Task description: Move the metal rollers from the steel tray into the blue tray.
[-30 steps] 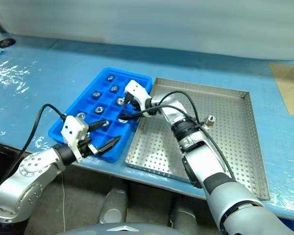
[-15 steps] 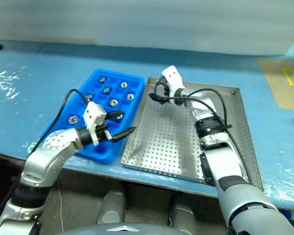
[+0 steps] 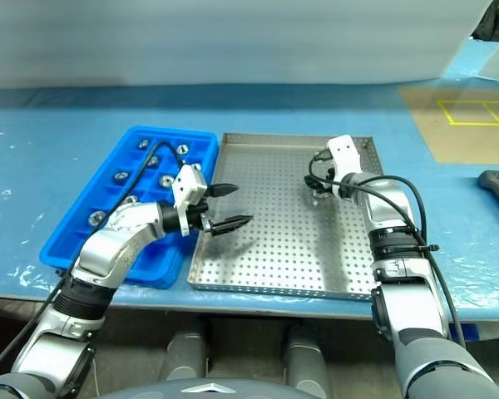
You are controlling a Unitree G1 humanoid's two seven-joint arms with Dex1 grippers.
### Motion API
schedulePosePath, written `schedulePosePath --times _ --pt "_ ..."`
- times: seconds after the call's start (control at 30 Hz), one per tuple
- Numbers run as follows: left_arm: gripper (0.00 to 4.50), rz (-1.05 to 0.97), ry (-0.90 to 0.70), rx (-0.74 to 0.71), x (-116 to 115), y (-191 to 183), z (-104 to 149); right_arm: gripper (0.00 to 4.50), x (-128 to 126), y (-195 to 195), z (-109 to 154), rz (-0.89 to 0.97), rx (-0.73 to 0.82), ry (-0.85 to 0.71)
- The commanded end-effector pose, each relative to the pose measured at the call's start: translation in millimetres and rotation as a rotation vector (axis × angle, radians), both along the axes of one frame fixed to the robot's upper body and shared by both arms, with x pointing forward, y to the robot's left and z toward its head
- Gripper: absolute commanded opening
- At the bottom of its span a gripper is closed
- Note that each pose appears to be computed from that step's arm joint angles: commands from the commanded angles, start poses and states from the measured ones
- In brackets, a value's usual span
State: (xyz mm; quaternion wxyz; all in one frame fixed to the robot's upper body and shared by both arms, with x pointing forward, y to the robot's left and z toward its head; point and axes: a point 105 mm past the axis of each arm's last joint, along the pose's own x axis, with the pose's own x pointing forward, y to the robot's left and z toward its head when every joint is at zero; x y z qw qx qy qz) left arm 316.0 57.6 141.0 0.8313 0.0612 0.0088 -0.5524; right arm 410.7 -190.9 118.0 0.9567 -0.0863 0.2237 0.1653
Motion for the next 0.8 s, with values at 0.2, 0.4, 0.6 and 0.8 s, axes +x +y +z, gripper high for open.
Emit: schedulePosePath --times 0.2,0.4,0.6,0.8 --pt "4.5 -0.049 -0.057 0.0 1.9 -6.9 11.9 4.44 -6.7 2.2 14.9 0.003 0.059 -0.021" --pt "4.5 -0.046 -0.06 0.003 2.5 -5.2 12.8 4.44 -12.0 2.4 -0.6 0.007 0.067 0.05" --pt "4.5 -0.035 -0.061 0.002 2.6 -3.4 13.1 3.15 -12.6 4.8 -3.3 0.018 0.07 0.06" --pt "4.5 -0.023 -0.064 0.001 4.3 -0.4 14.9 1.6 -13.1 6.7 -3.1 0.034 0.067 0.058"
